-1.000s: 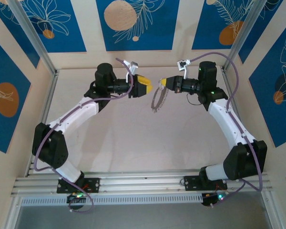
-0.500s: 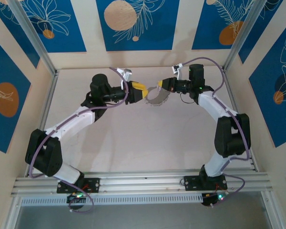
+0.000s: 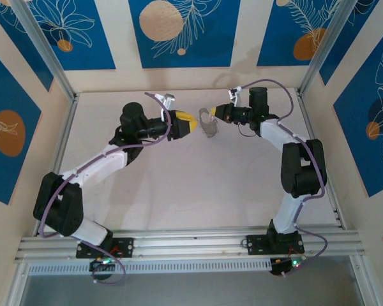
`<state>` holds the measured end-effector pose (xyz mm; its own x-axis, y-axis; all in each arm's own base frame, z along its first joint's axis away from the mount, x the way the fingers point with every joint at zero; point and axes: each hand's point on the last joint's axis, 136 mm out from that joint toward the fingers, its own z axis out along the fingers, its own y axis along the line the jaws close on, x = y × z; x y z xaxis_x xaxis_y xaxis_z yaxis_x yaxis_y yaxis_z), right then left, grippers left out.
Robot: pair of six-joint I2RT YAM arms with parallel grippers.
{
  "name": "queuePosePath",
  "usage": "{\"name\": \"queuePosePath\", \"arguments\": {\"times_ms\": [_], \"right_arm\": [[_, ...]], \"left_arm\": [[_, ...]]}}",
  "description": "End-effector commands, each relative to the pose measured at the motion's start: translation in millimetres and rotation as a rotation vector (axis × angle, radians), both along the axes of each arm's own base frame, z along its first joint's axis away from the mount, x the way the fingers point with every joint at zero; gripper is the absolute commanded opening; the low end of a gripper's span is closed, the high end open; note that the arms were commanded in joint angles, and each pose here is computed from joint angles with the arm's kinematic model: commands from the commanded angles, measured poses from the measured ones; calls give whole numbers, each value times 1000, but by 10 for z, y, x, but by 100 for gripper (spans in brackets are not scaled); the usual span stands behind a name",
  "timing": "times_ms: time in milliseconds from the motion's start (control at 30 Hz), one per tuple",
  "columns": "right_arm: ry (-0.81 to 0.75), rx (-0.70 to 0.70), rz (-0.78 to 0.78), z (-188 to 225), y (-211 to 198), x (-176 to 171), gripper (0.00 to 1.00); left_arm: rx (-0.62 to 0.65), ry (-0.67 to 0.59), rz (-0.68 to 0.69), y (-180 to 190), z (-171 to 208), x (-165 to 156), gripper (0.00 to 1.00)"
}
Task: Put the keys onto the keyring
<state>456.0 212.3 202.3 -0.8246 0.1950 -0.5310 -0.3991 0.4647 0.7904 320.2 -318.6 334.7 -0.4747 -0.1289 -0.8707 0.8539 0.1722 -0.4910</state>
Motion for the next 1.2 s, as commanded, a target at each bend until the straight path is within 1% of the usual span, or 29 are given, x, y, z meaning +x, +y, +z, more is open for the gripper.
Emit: {"name": "queuePosePath", "arguments": {"times_ms": [0,367,767,967,1000,1033,1100,1167], "right_arm": [[-21,7,24,35,104,-93,0],[35,-23,88,-254,479,-303,0],[215,-85,127,-976,883,-633,0],[284,-124,154,-1248,1024,-803,0],[298,-130,159,-1292,1046,-839,1],[307,-131,165,-1321,1073,-871,5],[323,-123,196,-1350,1153,-972,15],[334,-113,231,-1343,1235,-1078,23]], "left_arm": [[-42,-50,10,61,166,-48,53],[-49,-42,19,102,145,-96,53],[-17,16,3,85,-19,-105,53],[-1,25,-4,84,-55,-125,53],[-1,25,-3,86,-55,-128,53],[-2,24,-2,86,-57,-126,53],[-4,26,0,91,-54,-125,53],[-7,27,1,92,-50,-120,53]]}}
